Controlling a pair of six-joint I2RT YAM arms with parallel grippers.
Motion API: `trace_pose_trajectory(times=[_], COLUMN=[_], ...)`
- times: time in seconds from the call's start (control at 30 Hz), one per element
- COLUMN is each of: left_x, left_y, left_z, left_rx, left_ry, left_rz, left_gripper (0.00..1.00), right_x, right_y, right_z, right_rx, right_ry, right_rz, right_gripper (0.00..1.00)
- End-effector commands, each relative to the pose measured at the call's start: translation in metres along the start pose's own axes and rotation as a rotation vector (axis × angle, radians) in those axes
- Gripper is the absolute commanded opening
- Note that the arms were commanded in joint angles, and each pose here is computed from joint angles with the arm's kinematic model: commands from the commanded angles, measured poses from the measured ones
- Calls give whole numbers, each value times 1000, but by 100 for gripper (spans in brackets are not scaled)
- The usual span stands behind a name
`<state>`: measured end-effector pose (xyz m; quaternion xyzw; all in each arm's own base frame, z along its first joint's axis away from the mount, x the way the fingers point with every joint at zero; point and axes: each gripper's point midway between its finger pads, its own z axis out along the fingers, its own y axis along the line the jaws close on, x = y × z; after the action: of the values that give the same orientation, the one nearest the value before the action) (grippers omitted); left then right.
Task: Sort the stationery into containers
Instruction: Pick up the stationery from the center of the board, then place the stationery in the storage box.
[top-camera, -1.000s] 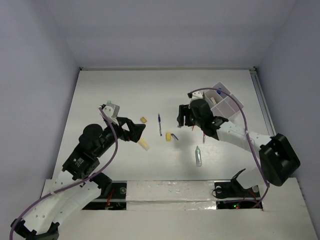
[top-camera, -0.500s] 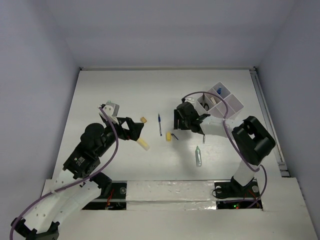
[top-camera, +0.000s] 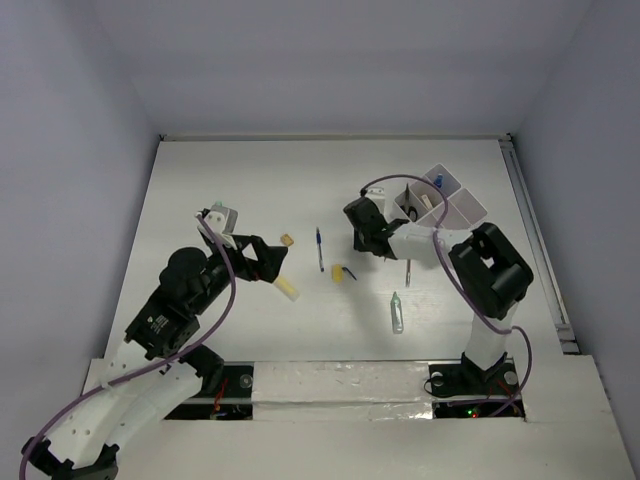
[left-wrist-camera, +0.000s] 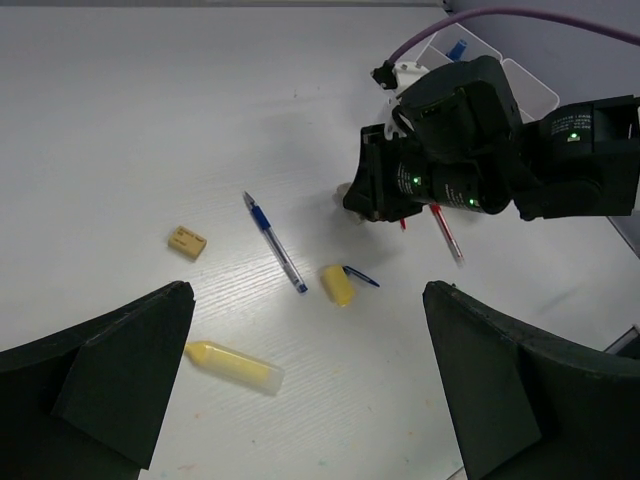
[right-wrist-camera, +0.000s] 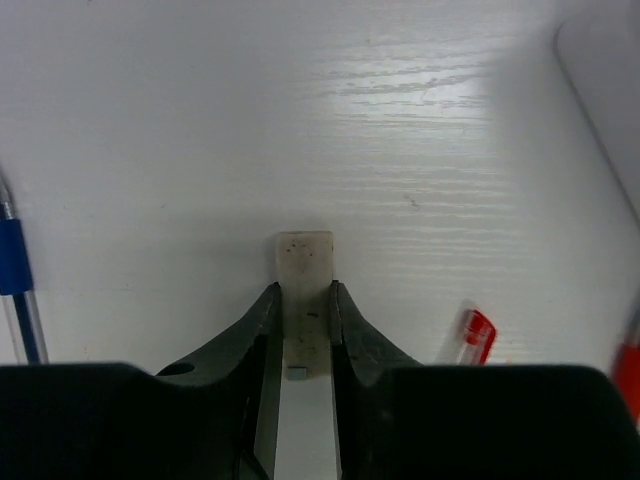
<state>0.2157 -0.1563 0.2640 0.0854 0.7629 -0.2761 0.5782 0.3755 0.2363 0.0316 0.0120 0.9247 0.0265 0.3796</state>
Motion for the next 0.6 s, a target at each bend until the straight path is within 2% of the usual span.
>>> trace_pose_trajectory(times=[0.0,0.03,0.23,0.33,0.47,0.57], left_x=[-17,-18,-24,-28,-31,-32], left_y=[-11,-12,-17,-20,-22,-24], left_z=[-5,-5,-13,-17,-22,-23], left_rx=[48,54,86,100,113,126], left_ry=[-52,-55,-85,-101,-117,-123], left_rz=[-1,-1,2,4,6,8], left_gripper=[99,99,99,99,99,99], right_x=[-44,-65,-120,-124,-107,-108], right_y=[-17,-23,-96,-132,-159,-185], right_z=[-31,-53,-121,-145,-159,-167], right_rx=[62,63,141,184,244,301], right_ry=[-125,-187,-304,-302,-269,-282], right_rz=[5,25,61,64,38,95], right_gripper=[9,8,7,8,8,8])
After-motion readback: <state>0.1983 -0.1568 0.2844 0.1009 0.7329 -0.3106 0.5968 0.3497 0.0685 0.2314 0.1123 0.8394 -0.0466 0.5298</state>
